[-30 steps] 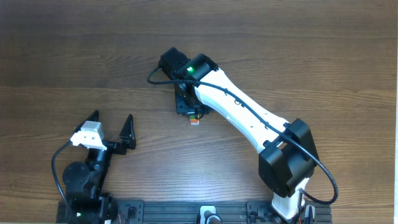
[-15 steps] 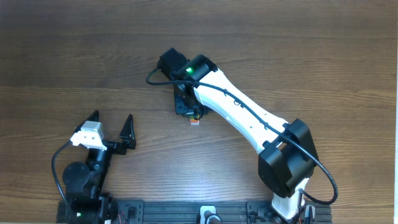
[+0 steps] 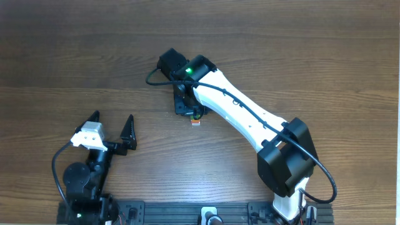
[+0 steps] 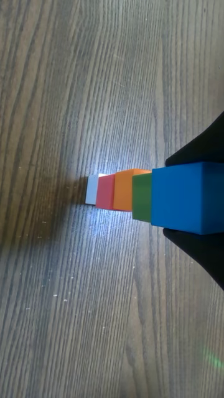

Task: Stack Cubes

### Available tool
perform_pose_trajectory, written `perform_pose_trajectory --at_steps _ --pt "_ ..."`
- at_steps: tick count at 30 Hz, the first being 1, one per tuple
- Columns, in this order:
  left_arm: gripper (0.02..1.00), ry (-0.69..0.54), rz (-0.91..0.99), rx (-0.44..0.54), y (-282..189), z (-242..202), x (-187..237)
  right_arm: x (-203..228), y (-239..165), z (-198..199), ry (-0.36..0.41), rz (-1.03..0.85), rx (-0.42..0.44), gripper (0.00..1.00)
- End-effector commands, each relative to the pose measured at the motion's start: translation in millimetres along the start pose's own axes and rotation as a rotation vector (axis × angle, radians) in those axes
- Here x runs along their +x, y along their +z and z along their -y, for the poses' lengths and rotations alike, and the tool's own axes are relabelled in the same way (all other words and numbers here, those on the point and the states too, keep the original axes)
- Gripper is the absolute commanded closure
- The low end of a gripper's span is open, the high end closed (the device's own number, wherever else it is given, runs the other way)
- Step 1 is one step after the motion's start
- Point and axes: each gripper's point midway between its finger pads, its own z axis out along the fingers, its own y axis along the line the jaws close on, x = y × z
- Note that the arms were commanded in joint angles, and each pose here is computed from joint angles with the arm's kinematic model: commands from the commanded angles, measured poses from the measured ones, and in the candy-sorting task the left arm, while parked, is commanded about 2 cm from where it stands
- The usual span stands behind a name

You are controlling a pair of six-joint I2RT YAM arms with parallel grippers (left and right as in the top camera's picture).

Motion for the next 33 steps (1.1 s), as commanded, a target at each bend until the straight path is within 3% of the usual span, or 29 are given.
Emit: perform_pose_trajectory --at_steps 1,17,24,33 --pt "0.02 0.015 -0.001 0.014 0.4 2.3 2.8 -3.1 -0.1 -5.1 -0.011 0.008 -0.004 0.956" --pt "0.018 0.015 -0.001 0.014 0.4 2.3 2.8 -0.9 -0.1 -3.7 -0.011 -0.001 0.003 0.943" --pt "0.02 0.015 -0.001 0.014 0.4 2.3 2.8 -0.8 0.7 -3.6 -0.012 -0.003 0.004 0.858" --pt "0.018 0.015 -0.001 0.014 0.4 2.3 2.8 -0.5 5.3 -3.4 -0.011 -0.012 0.011 0.844"
